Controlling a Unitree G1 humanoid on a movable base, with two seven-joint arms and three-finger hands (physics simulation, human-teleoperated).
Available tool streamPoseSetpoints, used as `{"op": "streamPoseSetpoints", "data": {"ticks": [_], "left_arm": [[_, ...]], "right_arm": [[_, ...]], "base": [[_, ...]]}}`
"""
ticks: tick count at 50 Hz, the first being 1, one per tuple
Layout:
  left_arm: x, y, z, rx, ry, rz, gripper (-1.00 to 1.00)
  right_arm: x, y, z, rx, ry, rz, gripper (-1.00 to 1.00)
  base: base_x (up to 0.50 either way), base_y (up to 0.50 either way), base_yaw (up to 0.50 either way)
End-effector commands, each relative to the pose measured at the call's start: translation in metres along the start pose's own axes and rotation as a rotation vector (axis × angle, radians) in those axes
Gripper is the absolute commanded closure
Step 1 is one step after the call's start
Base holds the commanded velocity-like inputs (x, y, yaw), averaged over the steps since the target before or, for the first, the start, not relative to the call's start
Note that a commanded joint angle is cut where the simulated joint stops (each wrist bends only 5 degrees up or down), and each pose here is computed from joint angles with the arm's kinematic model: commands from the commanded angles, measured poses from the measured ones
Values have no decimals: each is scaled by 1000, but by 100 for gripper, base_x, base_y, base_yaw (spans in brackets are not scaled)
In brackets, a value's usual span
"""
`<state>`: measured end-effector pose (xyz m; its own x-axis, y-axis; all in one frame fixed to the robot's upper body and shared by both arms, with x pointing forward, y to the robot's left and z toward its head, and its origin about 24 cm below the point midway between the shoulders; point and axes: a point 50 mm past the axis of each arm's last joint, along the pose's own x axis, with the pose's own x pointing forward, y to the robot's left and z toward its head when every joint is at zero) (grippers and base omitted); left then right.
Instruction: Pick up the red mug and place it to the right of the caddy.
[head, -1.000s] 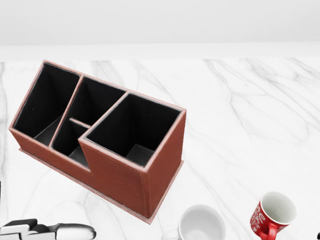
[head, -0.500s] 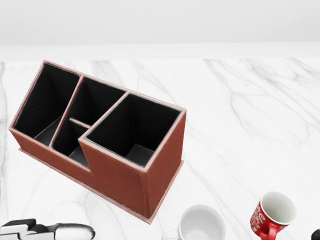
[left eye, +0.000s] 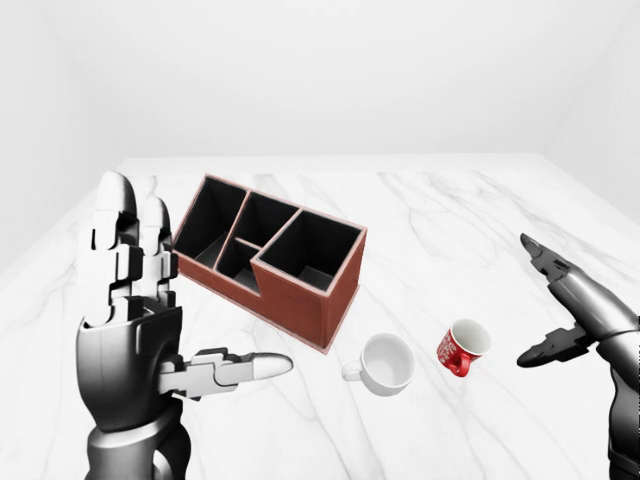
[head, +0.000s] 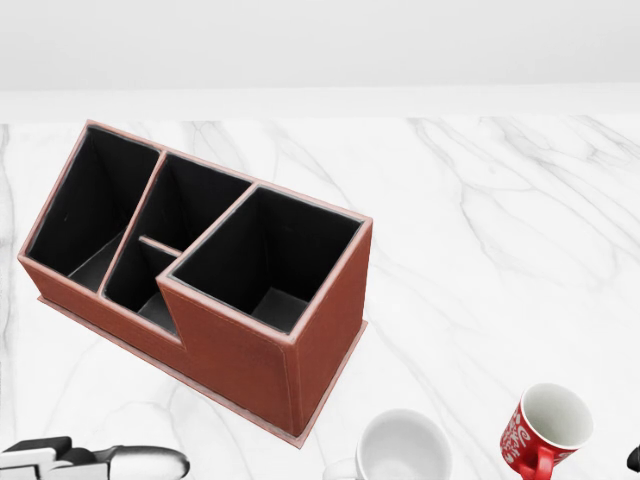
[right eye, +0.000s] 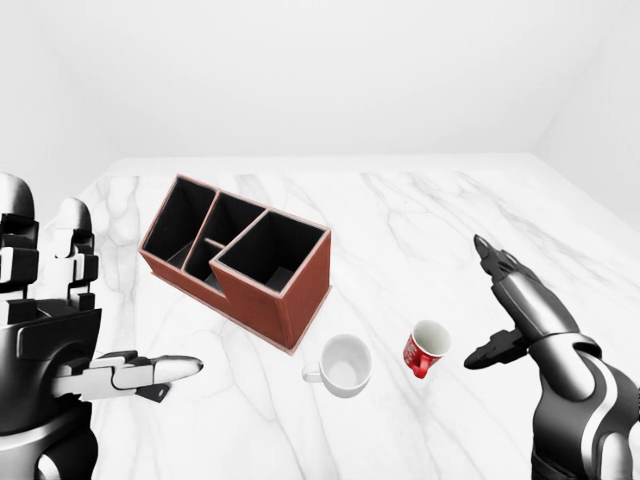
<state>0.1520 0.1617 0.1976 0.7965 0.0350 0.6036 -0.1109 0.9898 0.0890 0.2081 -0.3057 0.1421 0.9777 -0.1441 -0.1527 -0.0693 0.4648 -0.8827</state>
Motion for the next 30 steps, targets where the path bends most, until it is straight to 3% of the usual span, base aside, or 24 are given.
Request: {"op": "streamPoseSetpoints", "data": {"ticks": [1, 30], "left_arm": [[3, -2, -16, -6, 53, 10, -100], [4, -1, -16, -5, 48, 13, -100]], "right_arm": [[21, 9, -6, -58, 35, 76, -100], [36, 35, -13, -125, 70, 210, -100]], "base": [[0, 0, 0], [0, 0, 0]]}}
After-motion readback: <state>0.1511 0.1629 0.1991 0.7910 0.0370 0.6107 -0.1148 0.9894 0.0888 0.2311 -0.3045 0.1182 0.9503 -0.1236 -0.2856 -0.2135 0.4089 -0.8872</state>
